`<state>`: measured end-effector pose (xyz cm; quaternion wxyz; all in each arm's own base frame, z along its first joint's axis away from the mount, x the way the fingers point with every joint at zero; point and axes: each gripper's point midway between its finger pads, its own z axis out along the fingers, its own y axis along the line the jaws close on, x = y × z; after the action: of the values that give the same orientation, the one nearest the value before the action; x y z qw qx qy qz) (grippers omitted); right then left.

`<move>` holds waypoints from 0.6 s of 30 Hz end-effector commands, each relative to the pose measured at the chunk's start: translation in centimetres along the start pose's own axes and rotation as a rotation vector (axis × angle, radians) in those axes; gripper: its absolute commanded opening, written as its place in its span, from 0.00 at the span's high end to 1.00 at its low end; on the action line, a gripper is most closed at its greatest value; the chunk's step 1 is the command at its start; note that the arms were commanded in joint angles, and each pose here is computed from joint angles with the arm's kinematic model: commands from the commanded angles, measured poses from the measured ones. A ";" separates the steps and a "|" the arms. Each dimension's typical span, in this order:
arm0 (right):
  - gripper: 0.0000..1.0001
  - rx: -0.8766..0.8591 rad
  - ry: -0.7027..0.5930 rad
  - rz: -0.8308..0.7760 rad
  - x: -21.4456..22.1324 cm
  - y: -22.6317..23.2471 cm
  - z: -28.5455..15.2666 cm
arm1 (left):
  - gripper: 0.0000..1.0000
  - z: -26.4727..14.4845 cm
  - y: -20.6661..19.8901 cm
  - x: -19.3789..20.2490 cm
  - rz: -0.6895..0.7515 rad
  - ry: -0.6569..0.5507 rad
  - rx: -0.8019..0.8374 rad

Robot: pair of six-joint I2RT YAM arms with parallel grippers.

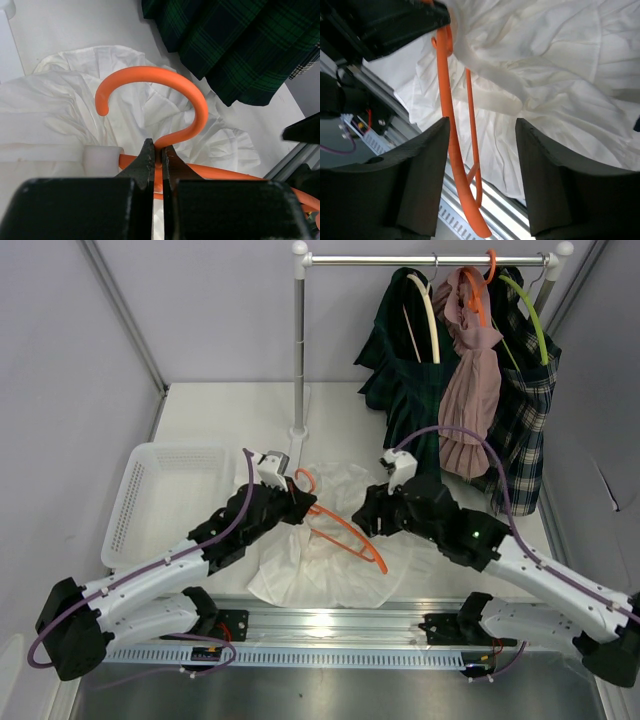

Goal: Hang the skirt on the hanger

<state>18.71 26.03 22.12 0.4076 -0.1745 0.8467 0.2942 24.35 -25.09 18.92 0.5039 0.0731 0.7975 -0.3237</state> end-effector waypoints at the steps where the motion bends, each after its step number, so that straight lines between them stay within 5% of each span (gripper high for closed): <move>1: 0.44 0.099 -0.093 0.108 -1.9 -3.2 -1.7 | 1.00 -0.3 -0.7 -1.7 -0.008 -0.062 0.034; 18: 0.66 0.070 0.159 0.133 5.9 -3.9 5.7 | 1.00 -0.6 -1.2 -2.5 -0.011 -0.080 0.050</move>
<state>20.28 24.19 12.82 0.3098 -0.1154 0.9091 0.2535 24.39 -24.97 19.20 0.5071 0.0712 0.7949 -0.3254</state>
